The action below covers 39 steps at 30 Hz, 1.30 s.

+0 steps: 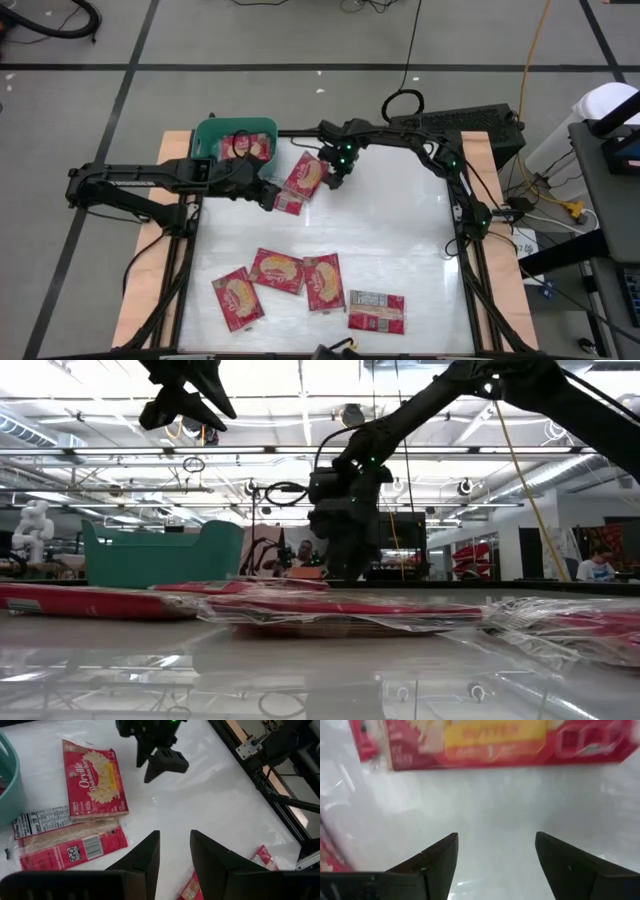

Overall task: Sort popcorn bags into baskets
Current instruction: Put the red popcorn bag into the green bin

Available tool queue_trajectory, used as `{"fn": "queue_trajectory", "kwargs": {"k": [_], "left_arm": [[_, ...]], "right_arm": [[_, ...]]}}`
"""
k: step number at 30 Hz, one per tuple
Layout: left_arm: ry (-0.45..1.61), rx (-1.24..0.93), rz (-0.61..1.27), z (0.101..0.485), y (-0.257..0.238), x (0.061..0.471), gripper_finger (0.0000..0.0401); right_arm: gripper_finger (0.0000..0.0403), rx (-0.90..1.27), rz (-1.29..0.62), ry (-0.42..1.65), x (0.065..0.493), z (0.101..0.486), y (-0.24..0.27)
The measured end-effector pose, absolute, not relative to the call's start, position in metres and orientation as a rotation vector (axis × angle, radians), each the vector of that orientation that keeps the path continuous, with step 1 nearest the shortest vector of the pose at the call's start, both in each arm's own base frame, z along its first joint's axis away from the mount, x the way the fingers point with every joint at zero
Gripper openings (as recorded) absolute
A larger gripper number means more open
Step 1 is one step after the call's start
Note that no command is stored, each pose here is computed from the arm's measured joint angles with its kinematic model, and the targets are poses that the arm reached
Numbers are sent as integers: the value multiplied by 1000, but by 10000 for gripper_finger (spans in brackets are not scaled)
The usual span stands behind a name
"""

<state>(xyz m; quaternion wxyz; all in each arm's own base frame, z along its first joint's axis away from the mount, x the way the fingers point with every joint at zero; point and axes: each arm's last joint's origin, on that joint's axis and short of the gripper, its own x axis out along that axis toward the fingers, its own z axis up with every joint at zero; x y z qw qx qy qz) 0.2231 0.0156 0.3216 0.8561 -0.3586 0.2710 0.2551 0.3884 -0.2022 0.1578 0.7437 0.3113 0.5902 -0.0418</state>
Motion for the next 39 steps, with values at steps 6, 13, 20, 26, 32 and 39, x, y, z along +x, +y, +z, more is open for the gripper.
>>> {"fn": "queue_trajectory", "kwargs": {"k": [6,13,20,26,32,39], "left_arm": [[556,-768,547,322,16,223,111],[549,-768,554,322,16,223,111],[549,-772,555,322,16,223,111],[549,-772,555,322,16,223,111],[547,-781,558,322,16,223,111],[549,-775,556,322,16,223,111]], "right_arm": [[256,679,-139,1245,387,181,-199],[256,788,-320,1013,387,198,-231],[256,811,-353,820,395,200,-254],[256,857,-383,875,399,171,-256],[251,842,-349,933,398,163,-250],[200,842,-294,1014,397,150,-235]]}}
